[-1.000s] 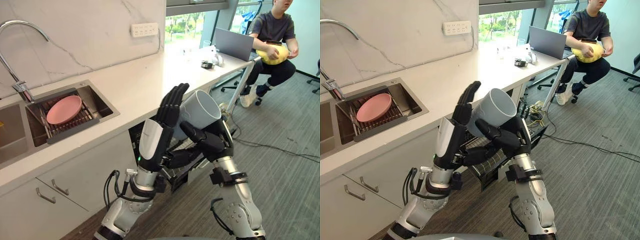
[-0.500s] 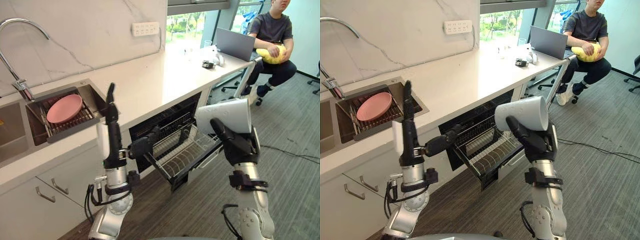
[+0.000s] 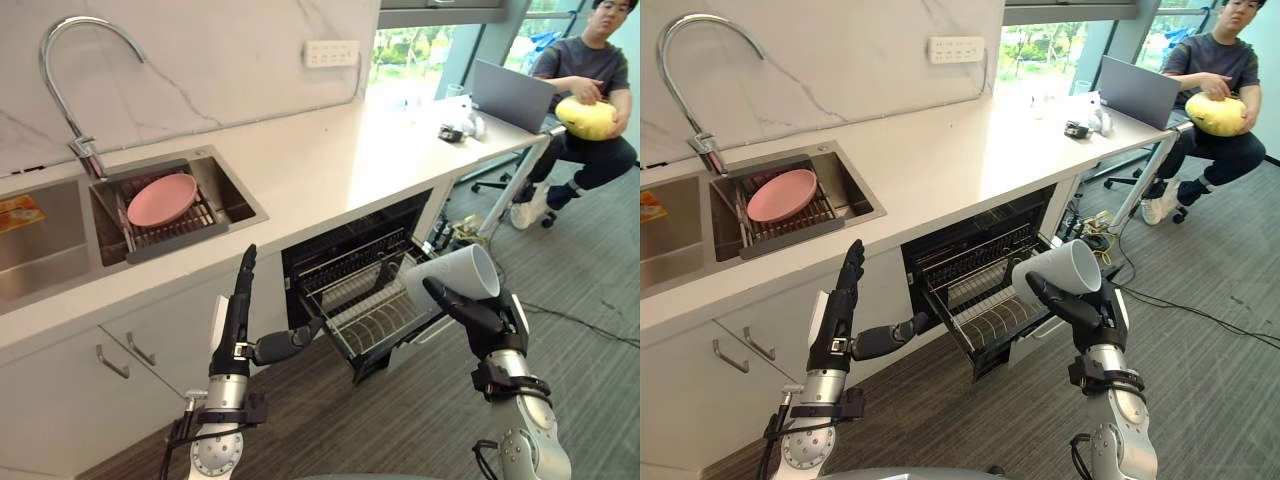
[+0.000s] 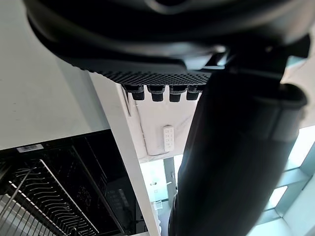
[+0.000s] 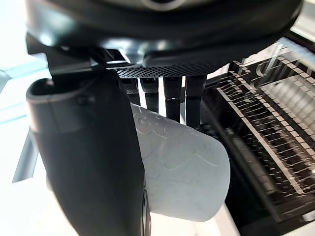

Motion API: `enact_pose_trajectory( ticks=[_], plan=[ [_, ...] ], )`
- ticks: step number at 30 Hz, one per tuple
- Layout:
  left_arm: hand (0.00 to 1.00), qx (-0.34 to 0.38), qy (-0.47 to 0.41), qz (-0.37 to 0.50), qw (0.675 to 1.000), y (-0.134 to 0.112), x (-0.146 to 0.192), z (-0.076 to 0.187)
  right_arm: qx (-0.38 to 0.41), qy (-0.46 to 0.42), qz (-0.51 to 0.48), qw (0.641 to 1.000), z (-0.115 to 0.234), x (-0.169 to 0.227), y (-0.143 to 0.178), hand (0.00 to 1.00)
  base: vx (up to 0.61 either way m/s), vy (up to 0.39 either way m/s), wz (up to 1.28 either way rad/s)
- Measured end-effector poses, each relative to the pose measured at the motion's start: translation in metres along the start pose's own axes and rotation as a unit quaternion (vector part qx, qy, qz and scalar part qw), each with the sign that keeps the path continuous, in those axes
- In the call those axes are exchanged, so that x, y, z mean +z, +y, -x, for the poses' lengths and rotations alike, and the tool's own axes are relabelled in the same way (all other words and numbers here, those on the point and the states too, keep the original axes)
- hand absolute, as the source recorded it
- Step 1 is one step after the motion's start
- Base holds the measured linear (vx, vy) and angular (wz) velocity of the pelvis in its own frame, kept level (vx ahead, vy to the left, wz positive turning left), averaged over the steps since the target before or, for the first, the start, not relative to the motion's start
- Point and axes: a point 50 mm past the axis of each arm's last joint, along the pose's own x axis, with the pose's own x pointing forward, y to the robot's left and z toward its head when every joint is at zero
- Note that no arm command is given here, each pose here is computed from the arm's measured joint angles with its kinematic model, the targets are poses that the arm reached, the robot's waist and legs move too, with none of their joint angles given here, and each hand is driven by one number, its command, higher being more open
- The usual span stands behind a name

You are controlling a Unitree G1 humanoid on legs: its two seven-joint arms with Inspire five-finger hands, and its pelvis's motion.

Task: Walk over to the sink, pick up the cup, carry it to the dishwasher, place the cup inside the dishwasher, then close the dishwasher door

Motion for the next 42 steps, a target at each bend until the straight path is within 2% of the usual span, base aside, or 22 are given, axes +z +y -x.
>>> enact_pose_trajectory(
  ticks=[6,14,18,22,24,26,29,33,37,42],
  plan=[
    [1.00,0.002,0.064,0.008,0.998,0.011,-0.018,0.009,-0.016,0.057,0.045,0.997,-0.010,-0.019,-0.012,0.00,-0.03,-0.014,0.24],
    [1.00,-0.015,0.230,-0.005,0.973,0.022,-0.068,0.047,-0.051,0.155,0.089,0.983,-0.026,-0.052,-0.027,0.00,-0.07,-0.011,0.28],
    [1.00,0.037,0.285,-0.029,0.957,0.039,-0.084,0.063,-0.065,0.201,0.136,0.968,-0.037,-0.063,-0.031,0.00,-0.06,-0.034,0.29],
    [1.00,0.099,0.289,-0.061,0.950,0.069,-0.084,0.061,-0.078,0.216,0.157,0.961,-0.056,-0.062,-0.026,0.00,-0.07,-0.044,0.31],
    [1.00,0.128,0.282,-0.076,0.948,0.086,-0.082,0.054,-0.081,0.194,0.167,0.963,-0.078,-0.042,-0.022,0.00,-0.08,-0.036,0.18],
    [1.00,0.140,0.280,-0.072,0.947,0.092,-0.081,0.051,-0.082,0.166,0.179,0.966,-0.097,-0.018,-0.021,0.00,-0.08,-0.004,0.12],
    [1.00,0.146,0.280,-0.065,0.947,0.093,-0.081,0.051,-0.082,0.119,0.195,0.970,-0.117,0.020,-0.022,0.00,-0.08,0.024,0.04],
    [1.00,0.154,0.280,-0.050,0.946,0.093,-0.082,0.049,-0.084,0.103,0.200,0.971,-0.129,0.041,-0.023,0.00,-0.05,0.022,0.03],
    [1.00,0.158,0.262,-0.029,0.952,0.090,-0.082,0.033,-0.107,0.082,0.221,0.966,-0.142,0.080,-0.036,0.00,0.00,-0.001,0.01],
    [1.00,0.150,0.263,-0.001,0.953,0.079,-0.083,0.030,-0.119,0.092,0.242,0.959,-0.148,0.100,-0.043,0.00,0.00,-0.002,0.01]
  ],
)
